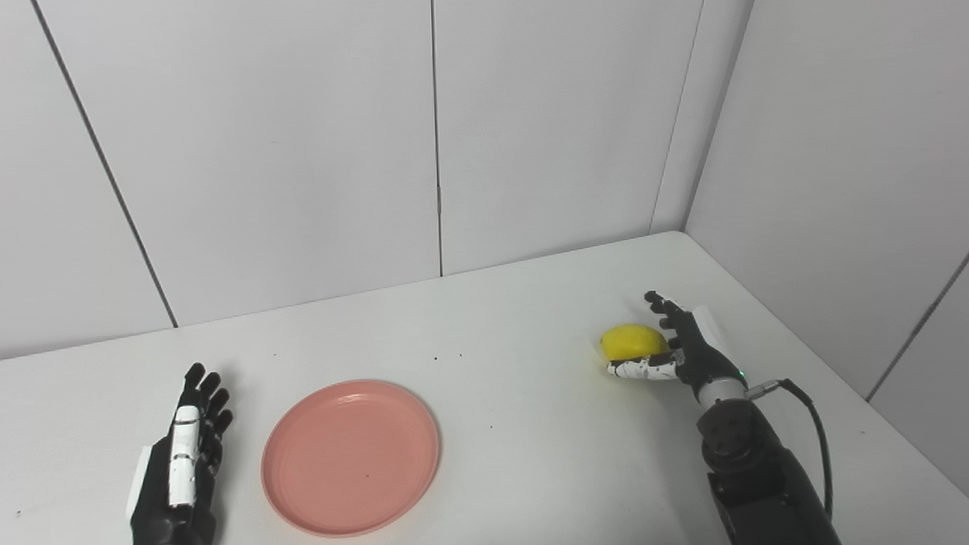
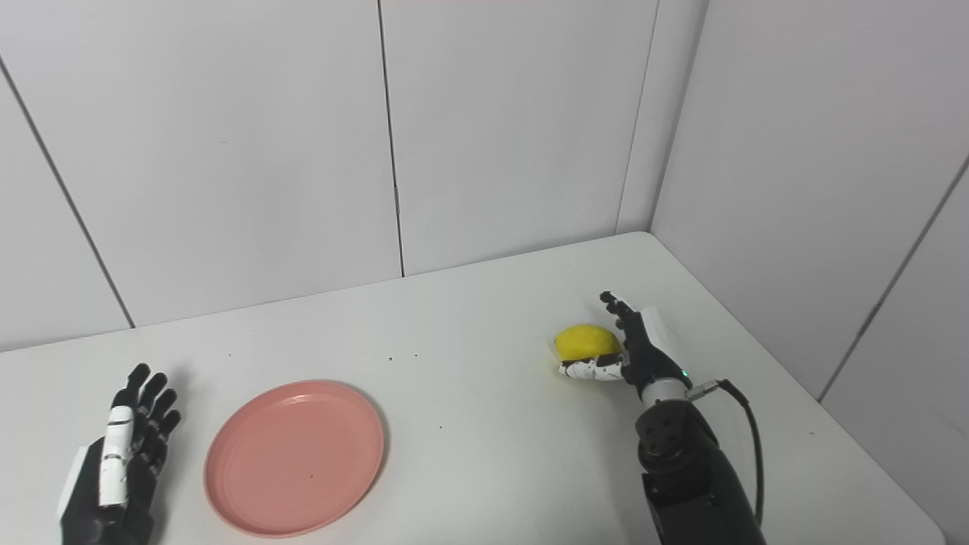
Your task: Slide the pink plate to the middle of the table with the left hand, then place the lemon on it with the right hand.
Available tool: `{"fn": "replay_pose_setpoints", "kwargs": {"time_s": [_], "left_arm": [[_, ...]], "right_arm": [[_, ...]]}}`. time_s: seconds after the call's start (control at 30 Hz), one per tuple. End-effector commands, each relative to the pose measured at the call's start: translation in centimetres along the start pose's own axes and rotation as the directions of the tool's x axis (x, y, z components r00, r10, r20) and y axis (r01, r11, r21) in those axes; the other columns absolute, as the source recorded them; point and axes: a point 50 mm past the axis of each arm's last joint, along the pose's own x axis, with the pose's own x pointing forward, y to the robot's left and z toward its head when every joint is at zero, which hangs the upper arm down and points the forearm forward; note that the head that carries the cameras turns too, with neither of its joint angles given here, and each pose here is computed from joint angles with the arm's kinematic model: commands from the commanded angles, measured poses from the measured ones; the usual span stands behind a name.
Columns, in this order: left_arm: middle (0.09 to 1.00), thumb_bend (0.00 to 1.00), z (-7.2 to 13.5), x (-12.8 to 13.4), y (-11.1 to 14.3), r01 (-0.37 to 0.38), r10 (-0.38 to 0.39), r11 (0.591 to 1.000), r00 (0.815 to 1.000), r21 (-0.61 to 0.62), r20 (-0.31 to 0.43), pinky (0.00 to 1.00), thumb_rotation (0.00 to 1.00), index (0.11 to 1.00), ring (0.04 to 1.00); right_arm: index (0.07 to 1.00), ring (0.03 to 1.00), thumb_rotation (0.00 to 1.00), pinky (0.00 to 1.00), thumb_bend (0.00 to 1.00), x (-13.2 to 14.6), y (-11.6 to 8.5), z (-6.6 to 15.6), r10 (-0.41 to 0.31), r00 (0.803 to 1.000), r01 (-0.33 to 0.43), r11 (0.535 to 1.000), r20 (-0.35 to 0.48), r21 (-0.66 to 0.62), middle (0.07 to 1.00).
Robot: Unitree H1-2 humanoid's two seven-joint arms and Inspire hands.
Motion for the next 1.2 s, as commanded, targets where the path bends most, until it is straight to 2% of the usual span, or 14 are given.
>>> {"fn": "replay_pose_setpoints", "kwargs": {"time_s": [0.0,0.07,0.1,0.27,0.3,0.37,0.47,0.67,0.7,0.77,0.9,1.17], "left_arm": [[0.977,0.36,1.87,0.51,-0.53,0.02,-0.02,1.0,0.998,0.003,0.067,0.97,1.0,0.976,0.977],[0.974,0.35,1.92,0.44,-0.58,0.02,-0.02,1.0,0.997,0.01,0.07,0.97,1.0,0.974,0.974],[0.97,0.35,1.95,0.4,-0.6,0.017,-0.018,1.0,0.997,0.013,0.071,0.96,1.0,0.971,0.969],[0.964,0.34,2.03,0.36,-0.67,0.01,-0.011,1.0,0.997,0.017,0.071,0.95,1.0,0.964,0.963],[0.964,0.34,2.04,0.35,-0.69,0.01,-0.011,1.0,0.997,0.016,0.07,0.96,1.0,0.962,0.964],[0.963,0.34,2.09,0.33,-0.75,0.009,-0.01,1.0,0.998,0.013,0.068,0.96,1.0,0.961,0.964],[0.963,0.34,2.11,0.33,-0.77,0.01,-0.01,1.0,0.998,0.008,0.066,0.96,1.0,0.962,0.965],[0.961,0.34,2.1,0.36,-0.76,0.009,-0.009,1.0,0.998,0.009,0.068,0.96,1.0,0.959,0.963],[0.961,0.33,2.12,0.33,-0.78,0.009,-0.01,1.0,0.997,0.01,0.07,0.96,1.0,0.961,0.962],[0.963,0.33,2.14,0.3,-0.8,0.011,-0.012,1.0,0.997,0.009,0.072,0.96,1.0,0.965,0.963],[0.965,0.33,2.15,0.29,-0.79,0.012,-0.013,1.0,0.997,0.012,0.073,0.96,1.0,0.967,0.966],[0.964,0.32,2.19,0.23,-0.85,0.012,-0.012,1.0,0.997,0.007,0.071,0.96,1.0,0.962,0.965]], "right_arm": [[0.834,0.499,0.0,0.36,0.82,0.18,-0.47,1.04,-0.018,0.998,0.017,0.999,0.054,0.027,0.756],[0.813,0.483,0.0,0.34,0.81,0.09,-0.5,1.07,-0.029,0.998,0.028,0.999,0.061,0.018,0.772],[0.8,0.514,0.0,0.37,0.81,0.04,-0.51,1.1,-0.034,0.997,0.033,0.999,0.065,0.014,0.78],[0.77,0.524,0.0,0.39,0.8,-0.08,-0.4,1.18,-0.062,0.995,0.06,0.998,0.075,0.019,0.762],[0.751,0.61,0.0,0.53,0.78,-0.08,-0.37,1.17,-0.067,0.995,0.065,0.998,0.078,0.022,0.74],[0.719,0.642,0.0,0.61,0.76,-0.18,-0.38,1.23,-0.083,0.993,0.081,0.996,0.083,0.023,0.706],[0.692,0.629,0.0,0.64,0.74,-0.29,-0.36,1.29,-0.095,0.991,0.094,0.995,0.091,0.014,0.676],[0.635,0.581,0.0,0.57,0.74,-0.35,-0.1,1.41,-0.105,0.989,0.104,0.995,0.107,0.012,0.625],[0.572,0.558,0.0,0.56,0.64,-0.42,-0.06,1.47,-0.117,0.986,0.115,0.993,0.117,0.018,0.551],[0.522,0.526,0.0,0.52,0.55,-0.5,0.02,1.53,-0.147,0.979,0.143,0.989,0.14,0.038,0.484],[0.509,0.462,0.0,0.51,0.52,-0.5,0.07,1.49,-0.185,0.969,0.177,0.982,0.165,0.061,0.475],[0.516,0.463,0.0,0.51,0.52,-0.52,0.05,1.35,-0.265,0.937,0.239,0.961,0.225,0.139,0.459]]}}
